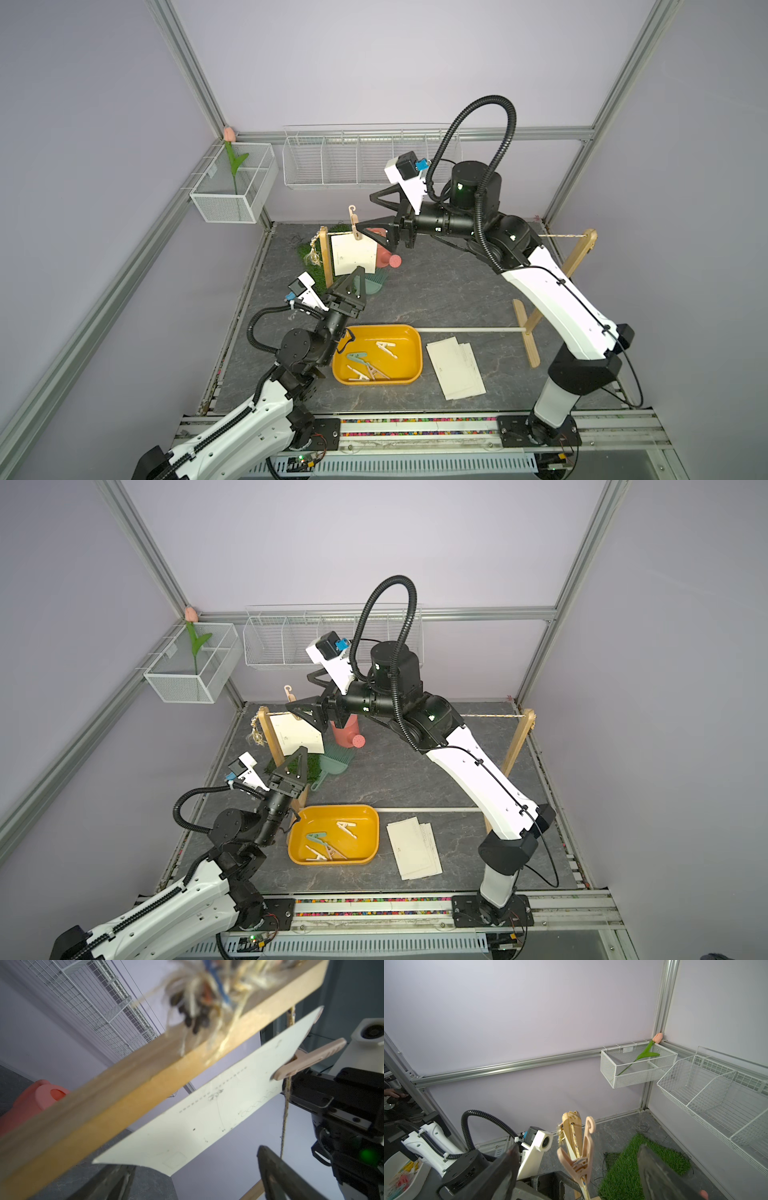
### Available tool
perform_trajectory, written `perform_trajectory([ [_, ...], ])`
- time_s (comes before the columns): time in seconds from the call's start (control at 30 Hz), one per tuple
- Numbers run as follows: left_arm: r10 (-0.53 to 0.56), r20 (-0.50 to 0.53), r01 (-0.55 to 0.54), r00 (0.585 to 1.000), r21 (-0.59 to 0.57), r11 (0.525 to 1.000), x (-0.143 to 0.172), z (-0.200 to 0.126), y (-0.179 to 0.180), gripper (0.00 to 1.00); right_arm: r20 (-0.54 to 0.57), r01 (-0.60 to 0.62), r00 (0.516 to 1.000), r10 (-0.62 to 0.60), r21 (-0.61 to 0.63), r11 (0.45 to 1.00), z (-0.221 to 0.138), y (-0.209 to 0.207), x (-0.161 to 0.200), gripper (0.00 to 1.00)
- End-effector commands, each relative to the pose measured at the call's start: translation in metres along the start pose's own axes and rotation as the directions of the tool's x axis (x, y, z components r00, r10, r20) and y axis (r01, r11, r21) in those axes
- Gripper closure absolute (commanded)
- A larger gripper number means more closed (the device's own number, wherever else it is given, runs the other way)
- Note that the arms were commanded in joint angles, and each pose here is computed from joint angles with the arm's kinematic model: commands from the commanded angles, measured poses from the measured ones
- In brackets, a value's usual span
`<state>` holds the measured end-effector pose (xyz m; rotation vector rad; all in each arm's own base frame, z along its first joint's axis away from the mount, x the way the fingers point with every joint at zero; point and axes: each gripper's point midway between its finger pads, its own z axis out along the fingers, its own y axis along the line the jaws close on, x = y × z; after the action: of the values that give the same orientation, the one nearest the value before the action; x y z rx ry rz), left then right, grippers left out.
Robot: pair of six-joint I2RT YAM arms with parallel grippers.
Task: Remove the postcards from the strings
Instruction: Pinch the postcard on the clothesline.
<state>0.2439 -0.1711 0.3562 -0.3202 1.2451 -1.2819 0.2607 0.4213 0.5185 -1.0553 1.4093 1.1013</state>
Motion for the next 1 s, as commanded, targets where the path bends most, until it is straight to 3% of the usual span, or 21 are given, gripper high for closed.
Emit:
perform_trajectory([
  [0.0, -0.023, 0.014, 0.022, 1.0, 0.054, 0.998, -0.007, -0.004, -0.012, 0.16, -0.028, -0.05, 0.998, 0.049, -0.038, 0.998, 0.004, -0.001, 0.006, 0.1],
  [0.57, -0.071, -0.028, 0.071, 0.997, -0.004, 0.997, 0.001, -0.034, 0.01, 0.67, -0.073, -0.093, 0.993, 0.088, -0.064, 0.994, 0.023, -0.012, 0.024, 0.0],
  [0.77, -0.074, -0.038, 0.074, 0.997, -0.013, 0.997, 0.001, -0.036, 0.011, 0.94, -0.073, -0.093, 0.993, 0.088, -0.062, 0.994, 0.026, -0.015, 0.024, 0.06],
  [0.97, -0.075, -0.035, 0.075, 0.997, -0.016, 0.997, 0.0, -0.038, 0.011, 1.0, -0.07, -0.096, 0.993, 0.09, -0.076, 0.993, 0.029, -0.014, 0.023, 0.15],
])
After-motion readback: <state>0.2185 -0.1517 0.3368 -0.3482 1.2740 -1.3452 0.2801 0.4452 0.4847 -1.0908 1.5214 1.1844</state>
